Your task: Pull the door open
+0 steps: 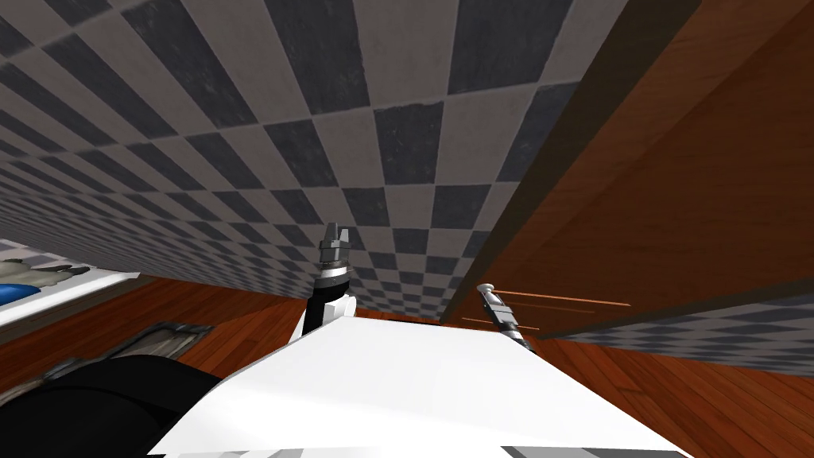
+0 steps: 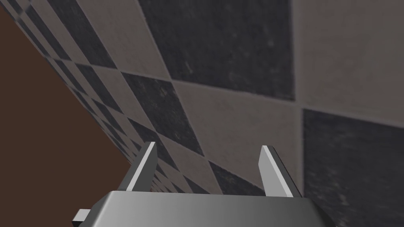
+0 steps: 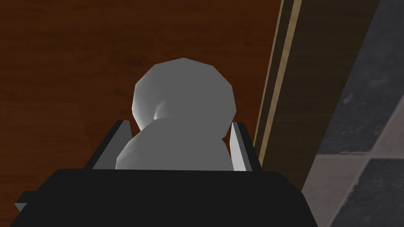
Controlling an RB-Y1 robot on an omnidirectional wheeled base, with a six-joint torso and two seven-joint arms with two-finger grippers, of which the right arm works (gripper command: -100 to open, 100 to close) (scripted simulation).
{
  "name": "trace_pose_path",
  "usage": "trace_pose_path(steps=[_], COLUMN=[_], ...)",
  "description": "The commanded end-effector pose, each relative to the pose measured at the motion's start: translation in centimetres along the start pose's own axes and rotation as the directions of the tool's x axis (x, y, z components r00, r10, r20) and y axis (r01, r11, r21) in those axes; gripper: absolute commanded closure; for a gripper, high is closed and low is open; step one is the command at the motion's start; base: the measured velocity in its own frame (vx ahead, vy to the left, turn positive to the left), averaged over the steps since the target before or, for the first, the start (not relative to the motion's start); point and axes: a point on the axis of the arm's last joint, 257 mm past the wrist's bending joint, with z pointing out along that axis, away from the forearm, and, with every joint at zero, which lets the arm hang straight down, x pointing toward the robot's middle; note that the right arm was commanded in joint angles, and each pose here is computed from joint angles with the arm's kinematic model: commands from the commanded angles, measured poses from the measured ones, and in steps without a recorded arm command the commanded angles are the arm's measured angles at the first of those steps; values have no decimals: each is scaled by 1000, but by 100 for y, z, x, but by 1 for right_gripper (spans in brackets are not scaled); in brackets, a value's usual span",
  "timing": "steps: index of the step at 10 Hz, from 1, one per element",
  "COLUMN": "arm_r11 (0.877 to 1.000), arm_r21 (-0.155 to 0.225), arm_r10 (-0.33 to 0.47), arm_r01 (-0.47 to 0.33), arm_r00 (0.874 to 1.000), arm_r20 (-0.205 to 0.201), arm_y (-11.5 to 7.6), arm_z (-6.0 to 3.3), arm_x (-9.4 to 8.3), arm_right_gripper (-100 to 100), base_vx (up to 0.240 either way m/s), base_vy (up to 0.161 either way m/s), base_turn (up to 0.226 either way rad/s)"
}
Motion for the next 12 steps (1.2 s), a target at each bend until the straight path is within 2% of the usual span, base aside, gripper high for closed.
trace_pose_path(steps=[1,4,7,10,12], arm_r11=[1000,1000,997,986,974], arm_r21=[-2,-2,13,26,35], arm_r10=[4,4,80,163,222], arm_r01=[-4,-4,-80,-163,-222], arm_r00=[1000,1000,997,987,975], arm_r20=[-2,-2,-3,4,10], arm_y=[21,21,-23,-50,-71], arm_z=[-11,-11,2,25,42], arm_x=[16,16,19,12,7], arm_right_gripper=[100,100,100,100,100], base_vx=[-29,-9,-43,-62,-57], base_vy=[-2,0,-19,-20,-19], base_turn=[11,-3,52,62,67])
